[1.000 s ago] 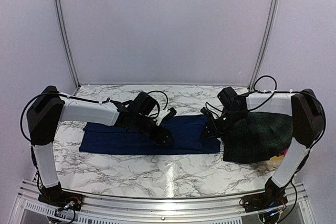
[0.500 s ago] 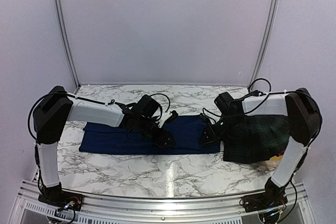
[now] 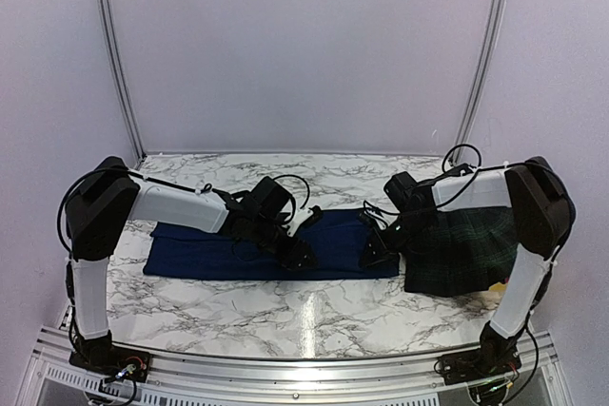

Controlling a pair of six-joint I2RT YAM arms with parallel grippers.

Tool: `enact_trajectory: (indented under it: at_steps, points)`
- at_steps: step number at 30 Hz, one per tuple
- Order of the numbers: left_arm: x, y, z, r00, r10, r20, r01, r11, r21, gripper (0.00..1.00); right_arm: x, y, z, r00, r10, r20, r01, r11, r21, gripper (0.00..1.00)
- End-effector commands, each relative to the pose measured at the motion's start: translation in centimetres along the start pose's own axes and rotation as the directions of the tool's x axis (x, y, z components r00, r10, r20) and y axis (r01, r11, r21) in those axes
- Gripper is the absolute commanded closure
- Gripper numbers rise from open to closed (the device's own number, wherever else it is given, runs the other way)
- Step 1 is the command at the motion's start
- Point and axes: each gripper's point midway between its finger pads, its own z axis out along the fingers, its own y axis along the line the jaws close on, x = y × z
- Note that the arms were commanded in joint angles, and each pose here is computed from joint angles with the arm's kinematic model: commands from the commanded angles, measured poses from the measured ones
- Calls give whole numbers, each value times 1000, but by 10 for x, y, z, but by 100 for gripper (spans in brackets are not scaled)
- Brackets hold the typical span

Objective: Fold and stack the mixed laundry pile
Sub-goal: Smooth out the rectangle-folded T-shirt at the center of the board.

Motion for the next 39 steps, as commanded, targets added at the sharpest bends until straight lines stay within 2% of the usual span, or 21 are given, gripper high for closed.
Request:
enact_trajectory:
  at_steps: [1, 5, 12, 14, 26, 32, 39]
  points:
    - [0, -2, 5, 999, 42, -3, -42, 999, 8, 46, -15, 9, -5, 999, -32, 37, 32, 999, -1, 85]
    - [-2, -6, 3, 998, 57, 3, -57, 998, 21, 59, -16, 12, -10, 998, -39, 48, 39, 999, -2, 100]
    - [-9, -14, -9, 996, 80, 28, -81, 996, 33, 88, -13, 21, -24, 996, -56, 71, 56, 998, -4, 100]
    - [-10, -18, -12, 996, 87, 32, -88, 995, 44, 99, -10, 24, -28, 996, -63, 70, 64, 998, -6, 100]
    - [-2, -50, -17, 992, 123, 21, -125, 984, 130, 100, 15, 23, -34, 996, -86, 23, 86, 996, 8, 100]
    - [-20, -11, -21, 999, -20, 45, 16, 995, 96, 100, -10, 25, -42, 990, -120, 71, 116, 992, 48, 100]
    - [-42, 32, -23, 992, -85, 92, 83, 996, 25, 100, -58, 15, -38, 982, -127, 138, 111, 987, 118, 100]
